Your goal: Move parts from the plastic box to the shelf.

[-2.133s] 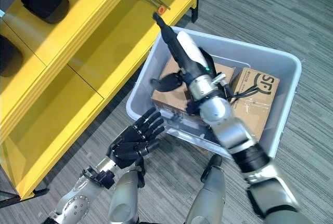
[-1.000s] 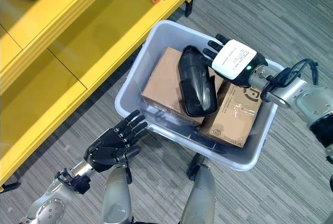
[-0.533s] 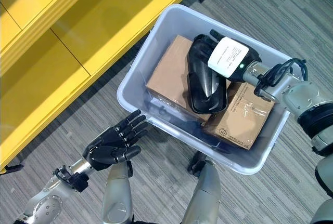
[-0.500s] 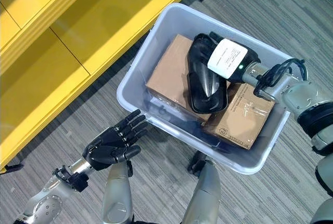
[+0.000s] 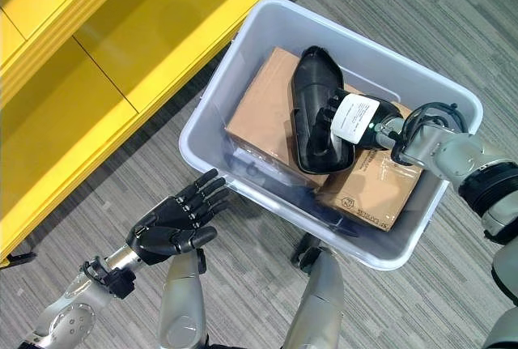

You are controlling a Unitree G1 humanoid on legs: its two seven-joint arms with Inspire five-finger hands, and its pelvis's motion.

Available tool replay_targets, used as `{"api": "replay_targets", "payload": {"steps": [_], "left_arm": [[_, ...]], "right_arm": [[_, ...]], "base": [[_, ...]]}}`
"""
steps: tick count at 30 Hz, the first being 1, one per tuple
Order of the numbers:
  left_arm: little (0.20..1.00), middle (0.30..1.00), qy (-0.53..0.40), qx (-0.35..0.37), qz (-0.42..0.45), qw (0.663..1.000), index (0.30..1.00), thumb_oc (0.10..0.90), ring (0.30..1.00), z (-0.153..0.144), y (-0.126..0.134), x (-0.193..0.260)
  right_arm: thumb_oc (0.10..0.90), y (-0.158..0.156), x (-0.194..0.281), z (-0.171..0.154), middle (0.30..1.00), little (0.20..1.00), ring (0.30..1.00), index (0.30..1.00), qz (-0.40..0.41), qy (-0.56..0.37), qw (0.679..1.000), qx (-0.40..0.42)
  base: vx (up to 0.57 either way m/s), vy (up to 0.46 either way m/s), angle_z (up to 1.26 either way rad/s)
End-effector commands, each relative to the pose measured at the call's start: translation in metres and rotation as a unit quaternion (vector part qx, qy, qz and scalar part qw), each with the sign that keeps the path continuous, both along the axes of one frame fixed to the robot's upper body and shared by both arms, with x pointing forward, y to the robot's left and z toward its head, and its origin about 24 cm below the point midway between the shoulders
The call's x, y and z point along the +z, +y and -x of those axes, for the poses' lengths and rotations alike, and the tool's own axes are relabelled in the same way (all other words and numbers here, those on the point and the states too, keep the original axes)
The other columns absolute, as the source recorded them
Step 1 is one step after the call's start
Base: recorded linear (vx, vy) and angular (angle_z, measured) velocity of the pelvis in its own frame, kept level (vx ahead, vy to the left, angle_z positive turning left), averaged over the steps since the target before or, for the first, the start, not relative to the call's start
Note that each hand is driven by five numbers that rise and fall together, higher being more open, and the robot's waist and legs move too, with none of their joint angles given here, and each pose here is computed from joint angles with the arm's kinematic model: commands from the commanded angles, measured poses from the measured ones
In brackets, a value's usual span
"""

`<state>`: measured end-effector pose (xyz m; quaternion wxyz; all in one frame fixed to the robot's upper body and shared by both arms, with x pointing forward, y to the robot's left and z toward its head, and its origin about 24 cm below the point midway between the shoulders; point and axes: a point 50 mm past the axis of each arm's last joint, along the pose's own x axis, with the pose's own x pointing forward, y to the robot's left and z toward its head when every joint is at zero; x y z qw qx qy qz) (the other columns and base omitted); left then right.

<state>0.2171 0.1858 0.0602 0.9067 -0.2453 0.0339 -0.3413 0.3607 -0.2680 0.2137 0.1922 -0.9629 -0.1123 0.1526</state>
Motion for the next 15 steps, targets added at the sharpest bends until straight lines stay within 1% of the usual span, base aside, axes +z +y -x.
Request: {"api": "replay_targets", "payload": {"steps": [1, 2, 8, 15], "left_arm": [[1.0, 1.0, -0.084, -0.037, 0.015, 0.996, 1.0, 0.9, 1.0, -0.001, -0.006, 0.032], [1.0, 1.0, -0.084, -0.036, 0.012, 0.996, 1.0, 0.9, 1.0, -0.001, -0.006, 0.032], [1.0, 1.0, -0.086, -0.035, 0.01, 0.996, 1.0, 0.9, 1.0, -0.002, -0.006, 0.034], [1.0, 1.0, -0.088, -0.04, 0.006, 0.995, 1.0, 0.9, 1.0, -0.003, -0.007, 0.035]], "right_arm": [[0.9, 0.004, 0.047, -0.007, 1.0, 1.0, 1.0, 1.0, -0.028, -0.092, 0.995, -0.005], [0.9, -0.001, 0.046, -0.008, 1.0, 1.0, 1.0, 1.0, -0.023, -0.096, 0.995, -0.021], [0.9, -0.009, 0.043, -0.01, 1.0, 1.0, 1.0, 1.0, -0.03, -0.093, 0.994, -0.053], [0.9, -0.01, 0.035, -0.013, 1.0, 1.0, 1.0, 1.0, -0.035, -0.079, 0.995, -0.048]], "base": [[-0.01, -0.038, 0.0], [-0.01, -0.033, 0.01], [-0.01, -0.013, 0.01], [0.0, 0.0, 0.0]]}}
